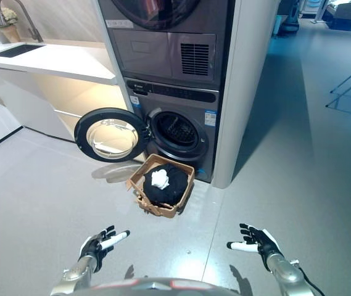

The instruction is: Put the clothes in the basket into the washing machine.

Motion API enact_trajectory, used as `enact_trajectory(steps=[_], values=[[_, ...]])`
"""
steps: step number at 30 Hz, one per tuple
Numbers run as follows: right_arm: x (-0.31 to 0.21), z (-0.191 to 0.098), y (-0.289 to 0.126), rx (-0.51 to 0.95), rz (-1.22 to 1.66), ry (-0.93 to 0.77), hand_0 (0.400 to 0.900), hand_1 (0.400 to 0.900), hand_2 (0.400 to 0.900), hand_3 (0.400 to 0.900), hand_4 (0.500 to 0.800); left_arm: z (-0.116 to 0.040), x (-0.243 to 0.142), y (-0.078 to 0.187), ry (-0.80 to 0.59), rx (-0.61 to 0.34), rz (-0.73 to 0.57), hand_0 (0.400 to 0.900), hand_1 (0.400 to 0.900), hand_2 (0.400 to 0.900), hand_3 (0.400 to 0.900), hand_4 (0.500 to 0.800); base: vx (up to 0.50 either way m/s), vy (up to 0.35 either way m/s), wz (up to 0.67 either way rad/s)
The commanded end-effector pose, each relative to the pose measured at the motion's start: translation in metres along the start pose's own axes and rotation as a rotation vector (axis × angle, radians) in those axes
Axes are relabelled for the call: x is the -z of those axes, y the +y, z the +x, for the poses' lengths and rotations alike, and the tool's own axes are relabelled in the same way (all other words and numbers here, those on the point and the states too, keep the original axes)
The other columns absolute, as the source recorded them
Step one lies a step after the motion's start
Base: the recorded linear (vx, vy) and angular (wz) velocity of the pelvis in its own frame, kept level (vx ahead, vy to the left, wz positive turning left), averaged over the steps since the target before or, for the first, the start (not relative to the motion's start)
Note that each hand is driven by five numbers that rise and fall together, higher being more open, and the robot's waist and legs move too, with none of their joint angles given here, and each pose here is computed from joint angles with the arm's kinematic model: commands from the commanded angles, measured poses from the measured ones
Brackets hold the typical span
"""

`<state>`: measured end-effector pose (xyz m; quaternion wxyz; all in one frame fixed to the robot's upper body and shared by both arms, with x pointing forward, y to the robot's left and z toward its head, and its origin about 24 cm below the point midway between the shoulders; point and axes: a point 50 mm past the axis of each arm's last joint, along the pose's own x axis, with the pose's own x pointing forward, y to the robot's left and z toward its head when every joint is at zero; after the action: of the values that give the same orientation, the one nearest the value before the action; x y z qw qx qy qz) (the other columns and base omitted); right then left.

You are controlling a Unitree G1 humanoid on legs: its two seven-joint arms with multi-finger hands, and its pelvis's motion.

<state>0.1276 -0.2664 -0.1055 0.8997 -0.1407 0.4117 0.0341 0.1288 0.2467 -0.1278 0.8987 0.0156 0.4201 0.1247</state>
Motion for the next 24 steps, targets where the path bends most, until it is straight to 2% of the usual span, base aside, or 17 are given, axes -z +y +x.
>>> enact_trajectory(steps=[1,13,24], values=[[-0.029,0.005,0.005,-0.021,-0.01,-0.139,0.9,0.9,0.9,0.9,0.8,0.005,-0.037,0.024,-0.139,-0.061,0.041,0.9,0.9,0.9,0.9,0.8,0.0,0.0,0.0],[-0.034,0.01,0.003,-0.012,-0.013,-0.136,0.9,0.9,0.9,0.9,0.8,0.006,-0.037,0.02,-0.137,-0.044,0.042,0.9,0.9,0.9,0.9,0.8,-0.001,0.077,-0.03],[-0.035,0.011,0.01,-0.035,-0.002,-0.138,0.9,0.9,0.9,0.9,0.8,0.006,-0.048,0.02,-0.175,-0.023,0.07,0.9,0.9,0.9,0.9,0.8,0.001,0.217,-0.02]])
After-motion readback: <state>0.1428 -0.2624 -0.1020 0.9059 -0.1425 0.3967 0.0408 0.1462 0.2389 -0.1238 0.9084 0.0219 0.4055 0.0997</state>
